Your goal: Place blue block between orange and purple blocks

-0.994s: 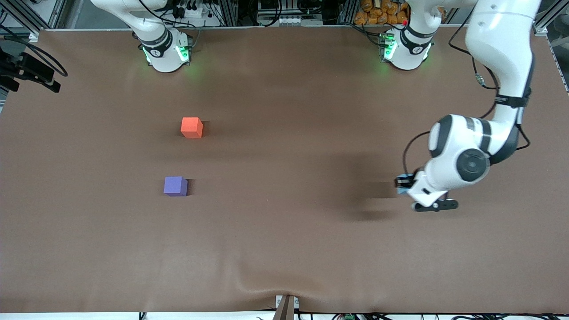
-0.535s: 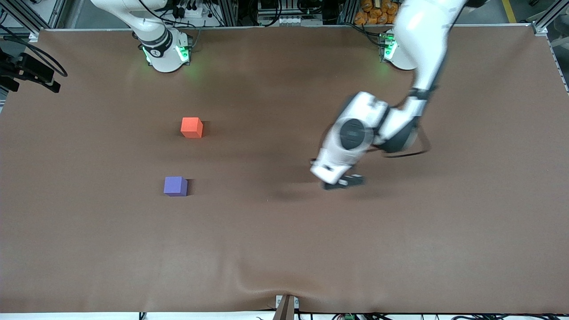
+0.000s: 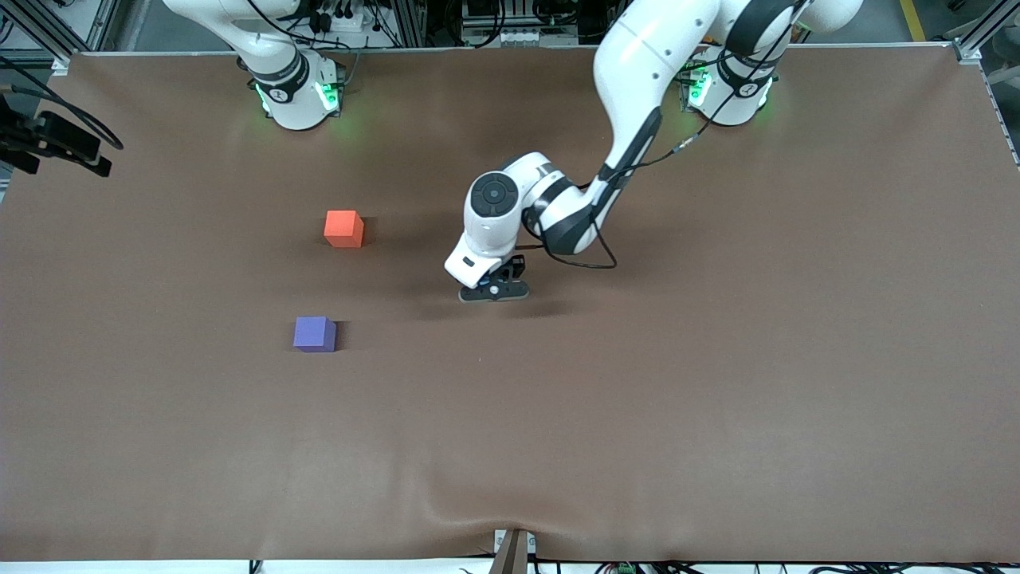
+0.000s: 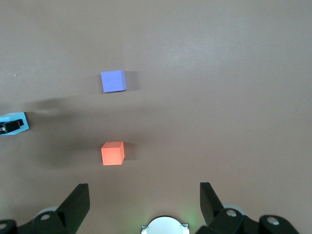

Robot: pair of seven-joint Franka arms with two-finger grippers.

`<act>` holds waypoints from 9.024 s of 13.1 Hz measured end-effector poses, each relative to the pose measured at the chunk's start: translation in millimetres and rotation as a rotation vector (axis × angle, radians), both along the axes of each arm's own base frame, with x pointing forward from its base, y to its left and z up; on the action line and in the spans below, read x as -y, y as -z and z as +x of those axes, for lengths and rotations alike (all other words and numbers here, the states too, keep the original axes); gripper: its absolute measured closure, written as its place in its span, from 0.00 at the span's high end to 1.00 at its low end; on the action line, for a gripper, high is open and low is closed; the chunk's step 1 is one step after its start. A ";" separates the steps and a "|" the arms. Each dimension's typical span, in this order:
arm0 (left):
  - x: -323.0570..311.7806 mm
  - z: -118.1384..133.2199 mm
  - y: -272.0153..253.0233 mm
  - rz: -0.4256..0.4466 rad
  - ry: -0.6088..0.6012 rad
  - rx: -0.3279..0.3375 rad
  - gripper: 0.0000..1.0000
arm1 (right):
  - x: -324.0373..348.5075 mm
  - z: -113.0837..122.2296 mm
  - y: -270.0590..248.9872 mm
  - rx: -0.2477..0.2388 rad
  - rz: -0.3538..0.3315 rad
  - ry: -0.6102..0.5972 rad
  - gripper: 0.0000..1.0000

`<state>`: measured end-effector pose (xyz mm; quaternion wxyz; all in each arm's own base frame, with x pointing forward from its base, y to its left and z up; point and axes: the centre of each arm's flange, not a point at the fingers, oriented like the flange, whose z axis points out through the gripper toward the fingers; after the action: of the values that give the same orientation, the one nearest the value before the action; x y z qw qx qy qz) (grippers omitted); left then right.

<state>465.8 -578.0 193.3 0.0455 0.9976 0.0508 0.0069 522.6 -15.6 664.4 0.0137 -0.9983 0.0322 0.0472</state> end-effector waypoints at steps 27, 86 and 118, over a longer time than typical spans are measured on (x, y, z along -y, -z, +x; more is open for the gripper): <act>-537.7 136.3 -331.7 0.109 0.102 -0.089 1.00 | -424.6 34.1 343.0 -0.072 0.124 0.047 1.00; -563.5 61.9 -427.8 0.114 0.160 -0.107 1.00 | -132.2 12.3 425.4 -0.211 0.129 -0.082 1.00; -505.2 93.7 -425.8 0.106 0.198 0.020 1.00 | -31.5 -10.4 -10.0 -0.005 0.065 -0.011 1.00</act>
<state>559.5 -72.8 619.0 -0.0062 0.9987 -0.0487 0.0148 512.2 15.9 674.5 0.0458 -0.9974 0.0250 0.0506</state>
